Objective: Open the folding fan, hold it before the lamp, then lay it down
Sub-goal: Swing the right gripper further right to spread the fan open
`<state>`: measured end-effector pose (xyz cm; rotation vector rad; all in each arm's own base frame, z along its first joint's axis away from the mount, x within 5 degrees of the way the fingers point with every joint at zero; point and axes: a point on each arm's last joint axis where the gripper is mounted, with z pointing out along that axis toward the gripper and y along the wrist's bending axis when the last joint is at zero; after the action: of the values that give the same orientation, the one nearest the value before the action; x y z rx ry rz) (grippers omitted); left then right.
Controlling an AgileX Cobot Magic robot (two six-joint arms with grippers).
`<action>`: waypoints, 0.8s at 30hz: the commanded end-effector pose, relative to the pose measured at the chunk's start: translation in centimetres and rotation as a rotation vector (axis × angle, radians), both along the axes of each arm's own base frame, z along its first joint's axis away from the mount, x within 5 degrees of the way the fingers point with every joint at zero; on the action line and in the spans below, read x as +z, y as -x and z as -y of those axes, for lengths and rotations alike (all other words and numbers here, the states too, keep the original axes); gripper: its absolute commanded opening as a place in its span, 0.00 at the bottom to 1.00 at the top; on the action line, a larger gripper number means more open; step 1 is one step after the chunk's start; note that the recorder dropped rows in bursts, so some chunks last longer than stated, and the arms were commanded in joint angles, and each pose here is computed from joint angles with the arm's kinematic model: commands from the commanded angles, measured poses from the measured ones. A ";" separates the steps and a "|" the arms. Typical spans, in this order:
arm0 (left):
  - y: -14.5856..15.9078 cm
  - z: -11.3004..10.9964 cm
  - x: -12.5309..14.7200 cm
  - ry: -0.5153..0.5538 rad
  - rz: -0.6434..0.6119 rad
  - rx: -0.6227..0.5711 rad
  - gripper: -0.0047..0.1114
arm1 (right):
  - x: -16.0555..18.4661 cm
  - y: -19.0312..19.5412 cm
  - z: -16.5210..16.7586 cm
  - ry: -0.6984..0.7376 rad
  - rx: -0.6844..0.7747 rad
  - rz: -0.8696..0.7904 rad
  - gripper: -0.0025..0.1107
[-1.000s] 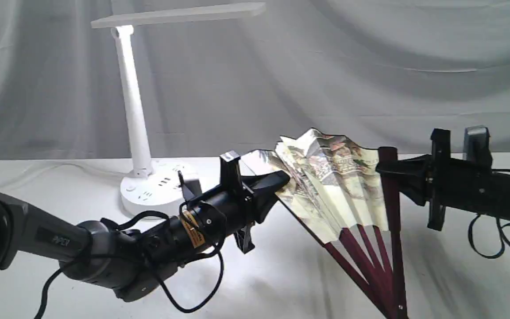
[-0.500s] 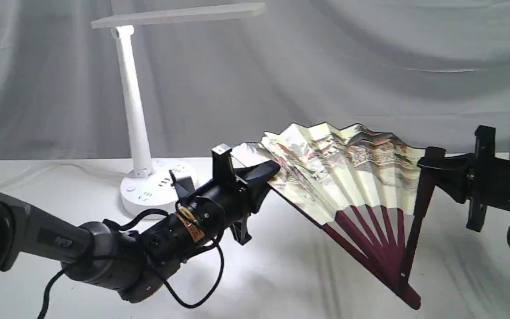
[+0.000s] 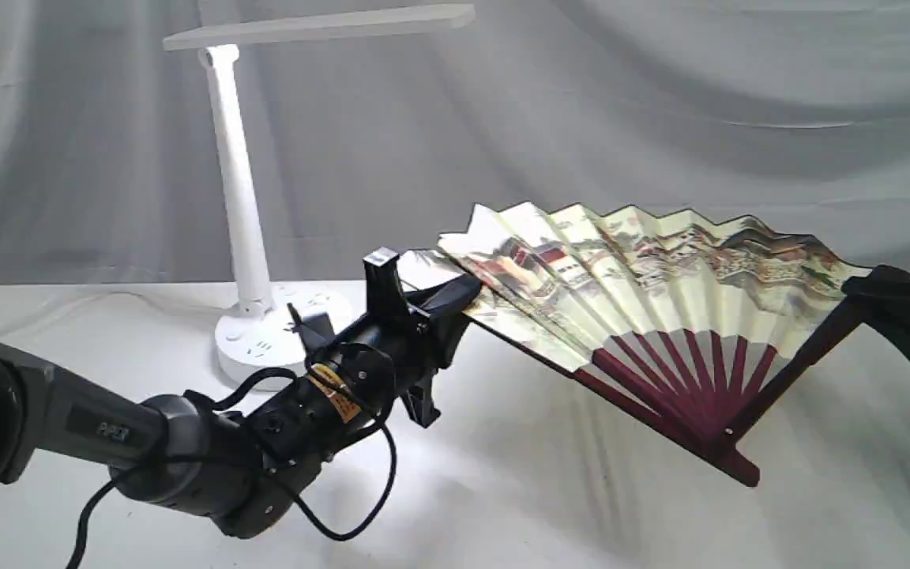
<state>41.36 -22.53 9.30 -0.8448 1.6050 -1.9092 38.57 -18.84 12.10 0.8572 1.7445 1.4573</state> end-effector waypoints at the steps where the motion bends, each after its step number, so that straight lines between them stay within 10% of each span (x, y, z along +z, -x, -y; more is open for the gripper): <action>1: -0.2 0.2 1.6 0.132 0.014 0.053 0.04 | -0.4 1.0 1.1 0.083 -0.001 -0.013 0.02; 24: 0.8 2.1 1.7 0.141 0.033 0.197 0.04 | -2.3 6.6 6.2 0.040 -0.196 -0.063 0.02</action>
<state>39.92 -25.56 9.39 -0.9085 1.5091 -1.8254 32.67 -24.08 10.08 1.0587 1.6271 1.3912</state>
